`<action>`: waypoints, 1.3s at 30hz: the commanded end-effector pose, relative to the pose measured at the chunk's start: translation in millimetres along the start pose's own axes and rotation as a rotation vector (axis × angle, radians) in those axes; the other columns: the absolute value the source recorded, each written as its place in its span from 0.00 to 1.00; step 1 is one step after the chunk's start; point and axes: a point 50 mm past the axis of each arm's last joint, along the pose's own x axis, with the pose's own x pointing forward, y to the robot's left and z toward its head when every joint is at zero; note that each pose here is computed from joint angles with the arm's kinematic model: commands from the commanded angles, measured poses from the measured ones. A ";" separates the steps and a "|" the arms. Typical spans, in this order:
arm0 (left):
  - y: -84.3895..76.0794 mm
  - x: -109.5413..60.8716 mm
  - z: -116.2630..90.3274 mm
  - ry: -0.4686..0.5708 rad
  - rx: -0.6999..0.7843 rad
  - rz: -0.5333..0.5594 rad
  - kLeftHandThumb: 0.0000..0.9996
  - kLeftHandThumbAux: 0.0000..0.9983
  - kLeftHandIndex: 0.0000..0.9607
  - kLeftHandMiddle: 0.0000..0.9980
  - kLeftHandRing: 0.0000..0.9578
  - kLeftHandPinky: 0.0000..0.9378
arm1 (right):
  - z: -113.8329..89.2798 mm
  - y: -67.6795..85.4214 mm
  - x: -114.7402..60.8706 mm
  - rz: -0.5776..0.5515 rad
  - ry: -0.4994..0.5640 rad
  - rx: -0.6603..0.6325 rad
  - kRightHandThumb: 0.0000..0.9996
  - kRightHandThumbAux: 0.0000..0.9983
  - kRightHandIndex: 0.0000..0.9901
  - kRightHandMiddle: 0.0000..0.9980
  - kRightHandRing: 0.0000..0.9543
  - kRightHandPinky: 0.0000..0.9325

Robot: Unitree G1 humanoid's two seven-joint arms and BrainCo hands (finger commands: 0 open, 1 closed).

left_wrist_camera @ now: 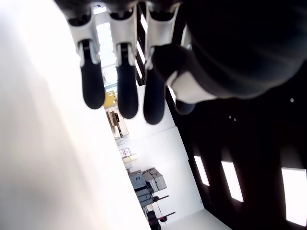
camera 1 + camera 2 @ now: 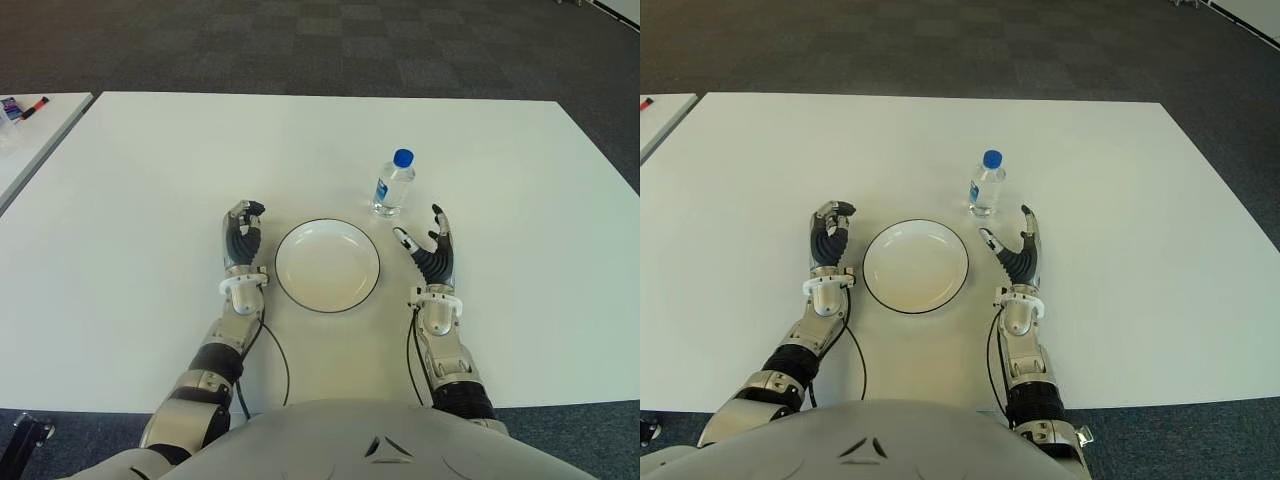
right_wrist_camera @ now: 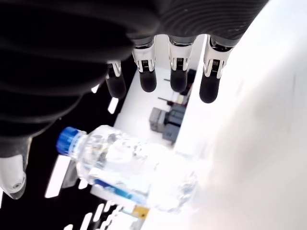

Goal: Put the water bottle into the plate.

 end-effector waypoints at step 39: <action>0.7 -1.5 -2.0 0.000 0.030 -0.012 0.84 0.67 0.46 0.44 0.42 0.46 | -3.8 3.8 1.2 -0.015 0.021 -0.101 0.59 0.39 0.00 0.00 0.00 0.14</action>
